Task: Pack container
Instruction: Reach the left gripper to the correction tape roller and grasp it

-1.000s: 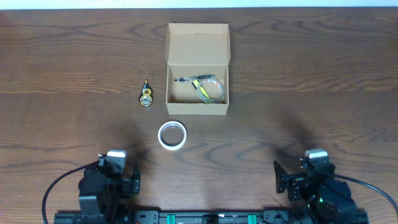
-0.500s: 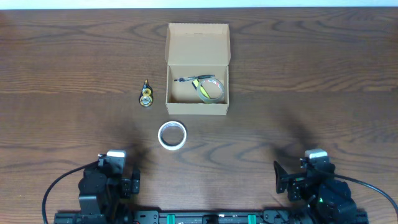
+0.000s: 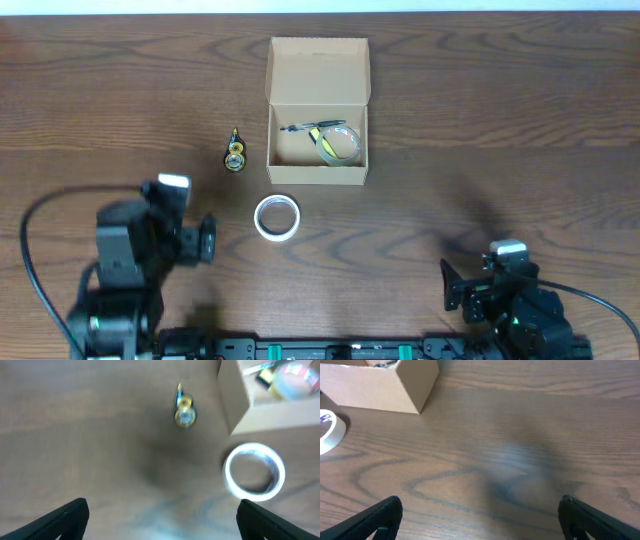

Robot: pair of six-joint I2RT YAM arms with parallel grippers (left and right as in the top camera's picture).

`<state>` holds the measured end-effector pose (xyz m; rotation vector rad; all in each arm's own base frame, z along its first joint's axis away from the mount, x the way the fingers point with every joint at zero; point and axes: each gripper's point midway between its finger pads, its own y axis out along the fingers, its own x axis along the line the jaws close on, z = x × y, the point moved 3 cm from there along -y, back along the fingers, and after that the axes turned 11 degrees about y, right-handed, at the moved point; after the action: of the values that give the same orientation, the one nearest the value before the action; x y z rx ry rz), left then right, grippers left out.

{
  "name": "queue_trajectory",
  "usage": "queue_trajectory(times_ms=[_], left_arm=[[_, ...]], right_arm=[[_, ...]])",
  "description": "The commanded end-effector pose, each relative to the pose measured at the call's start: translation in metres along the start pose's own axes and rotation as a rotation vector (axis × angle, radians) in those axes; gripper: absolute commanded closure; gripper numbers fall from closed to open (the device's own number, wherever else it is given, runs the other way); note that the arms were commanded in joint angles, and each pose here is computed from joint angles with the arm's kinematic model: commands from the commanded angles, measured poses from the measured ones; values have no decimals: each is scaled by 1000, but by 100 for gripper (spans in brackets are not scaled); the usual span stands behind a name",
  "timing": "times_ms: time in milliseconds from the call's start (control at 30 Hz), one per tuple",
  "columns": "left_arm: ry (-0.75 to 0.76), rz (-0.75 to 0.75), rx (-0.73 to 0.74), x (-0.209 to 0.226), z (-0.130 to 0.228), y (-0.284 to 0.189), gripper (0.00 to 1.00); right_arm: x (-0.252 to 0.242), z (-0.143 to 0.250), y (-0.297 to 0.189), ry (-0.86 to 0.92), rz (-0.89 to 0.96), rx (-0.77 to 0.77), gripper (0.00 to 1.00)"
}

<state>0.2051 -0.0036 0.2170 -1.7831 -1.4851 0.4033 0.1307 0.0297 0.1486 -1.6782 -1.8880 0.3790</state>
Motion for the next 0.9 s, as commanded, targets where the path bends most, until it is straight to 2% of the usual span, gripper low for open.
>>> queue_trajectory(times_ms=[0, 200, 400, 533, 633, 700, 867], left_arm=[[11, 59, -13, 2, -31, 1, 5], [5, 180, -2, 1, -69, 19, 5], [-46, 260, 3, -1, -92, 60, 5], [-65, 301, 110, -4, -79, 102, 5], [-166, 319, 219, -7, -67, 132, 5], [-213, 295, 263, -2, -67, 144, 5], [-210, 273, 335, 10, -82, 171, 4]], right_arm=[[-3, 0, 1, -13, 17, -5, 1], [-3, 0, 1, -13, 17, -5, 1], [-3, 0, 1, -13, 17, -5, 1], [-3, 0, 1, -13, 17, -5, 1], [-3, 0, 1, -13, 17, -5, 1], [-3, 0, 1, -13, 17, -5, 1], [-3, 0, 1, -13, 17, -5, 1]])
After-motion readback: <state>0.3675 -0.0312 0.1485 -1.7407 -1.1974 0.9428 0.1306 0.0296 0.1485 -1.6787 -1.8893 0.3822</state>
